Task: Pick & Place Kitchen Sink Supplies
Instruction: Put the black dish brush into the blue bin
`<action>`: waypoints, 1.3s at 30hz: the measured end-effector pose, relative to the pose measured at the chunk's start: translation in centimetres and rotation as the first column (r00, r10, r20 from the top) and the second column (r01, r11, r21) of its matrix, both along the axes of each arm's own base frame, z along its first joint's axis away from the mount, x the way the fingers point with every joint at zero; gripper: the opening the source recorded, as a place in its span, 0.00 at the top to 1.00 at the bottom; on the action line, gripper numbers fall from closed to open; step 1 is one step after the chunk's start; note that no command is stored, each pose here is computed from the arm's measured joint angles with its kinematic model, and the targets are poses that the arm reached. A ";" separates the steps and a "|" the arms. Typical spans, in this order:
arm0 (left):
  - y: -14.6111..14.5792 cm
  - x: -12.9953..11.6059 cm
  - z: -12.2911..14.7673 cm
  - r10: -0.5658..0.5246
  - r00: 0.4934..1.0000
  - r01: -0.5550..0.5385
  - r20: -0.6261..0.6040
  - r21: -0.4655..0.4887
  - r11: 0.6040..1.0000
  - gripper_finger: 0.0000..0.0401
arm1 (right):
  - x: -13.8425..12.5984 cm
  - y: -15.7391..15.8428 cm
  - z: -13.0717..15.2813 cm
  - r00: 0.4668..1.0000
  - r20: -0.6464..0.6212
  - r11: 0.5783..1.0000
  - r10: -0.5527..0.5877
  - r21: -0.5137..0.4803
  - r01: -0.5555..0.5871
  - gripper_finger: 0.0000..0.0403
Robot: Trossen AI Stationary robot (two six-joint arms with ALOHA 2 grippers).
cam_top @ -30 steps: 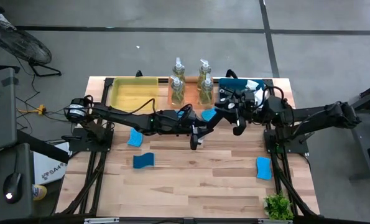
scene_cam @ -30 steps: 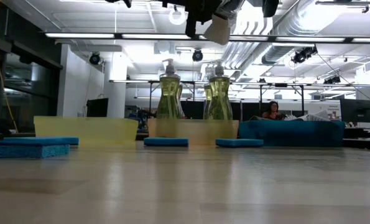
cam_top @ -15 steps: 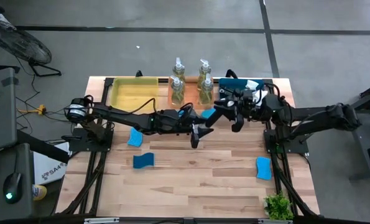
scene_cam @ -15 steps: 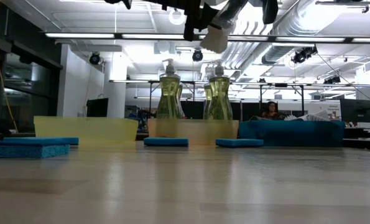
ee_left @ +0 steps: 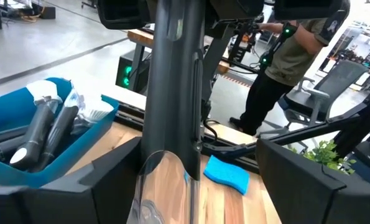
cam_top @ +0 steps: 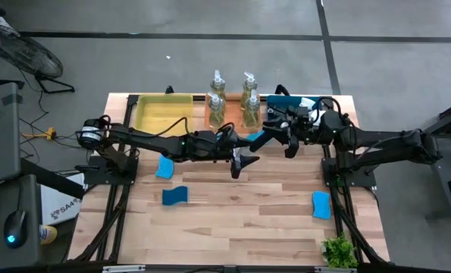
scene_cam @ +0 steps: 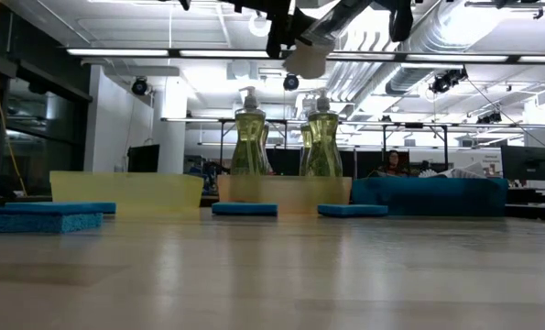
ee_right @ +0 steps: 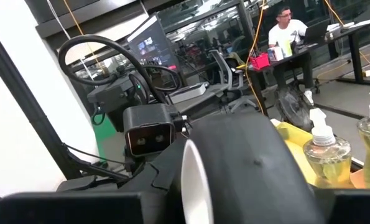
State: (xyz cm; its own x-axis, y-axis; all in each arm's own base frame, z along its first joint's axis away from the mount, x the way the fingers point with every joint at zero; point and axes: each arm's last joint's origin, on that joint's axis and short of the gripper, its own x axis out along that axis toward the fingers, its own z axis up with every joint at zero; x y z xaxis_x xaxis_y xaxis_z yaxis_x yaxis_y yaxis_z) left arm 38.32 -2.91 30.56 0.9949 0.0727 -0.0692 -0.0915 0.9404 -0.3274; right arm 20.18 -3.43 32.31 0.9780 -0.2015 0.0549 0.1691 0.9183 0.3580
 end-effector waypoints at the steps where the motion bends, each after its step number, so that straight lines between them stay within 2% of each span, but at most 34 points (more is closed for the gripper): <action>1: 0.0 0.0 0.0 -0.001 1.000 0.001 0.000 -0.001 1.000 0.23 | 0.0 0.0 0.0 1.000 0.001 1.000 0.000 -0.002 0.000 0.77; 15: 0.5 -0.1 0.1 0.044 0.999 -0.044 -0.007 -0.007 0.999 0.15 | 0.0 -0.1 -0.1 1.000 -0.005 1.000 -0.028 -0.009 0.028 0.77; 20: 0.6 -1.0 0.6 0.120 0.991 -0.119 -0.057 0.028 0.993 0.15 | 0.0 -0.4 -0.6 0.995 -0.054 0.996 -0.082 -0.027 0.080 0.77; 25: 1.0 -2.1 1.4 0.186 0.978 -0.177 -0.100 0.089 0.980 0.15 | 0.0 -0.3 -1.0 0.993 -0.097 0.997 -0.068 0.015 0.070 0.77; 29: 1.2 -3.8 2.8 0.215 0.968 -0.202 -0.127 0.105 0.974 0.15 | -0.1 -0.4 -1.6 0.983 -0.154 0.994 -0.098 0.035 0.105 0.77; 34: 1.5 -7.2 4.6 0.232 0.952 -0.212 -0.201 0.119 0.970 0.15 | -0.7 -0.3 -1.7 0.975 -0.180 0.987 -0.128 0.075 0.143 0.77; 39: 2.0 -10.7 6.2 0.321 0.915 -0.298 -0.243 0.128 0.946 0.15 | -2.3 -0.3 -1.7 0.952 -0.226 0.969 -0.207 0.084 0.231 0.77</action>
State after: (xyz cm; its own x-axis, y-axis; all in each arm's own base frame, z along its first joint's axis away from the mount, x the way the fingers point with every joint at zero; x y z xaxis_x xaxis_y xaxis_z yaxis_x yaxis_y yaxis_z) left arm 27.66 -0.89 36.76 0.8702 0.3915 -0.2992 -0.4527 0.8749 -0.1717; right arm 17.93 -3.74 30.59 0.8955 -0.4047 -0.1852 0.4450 0.8078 0.3865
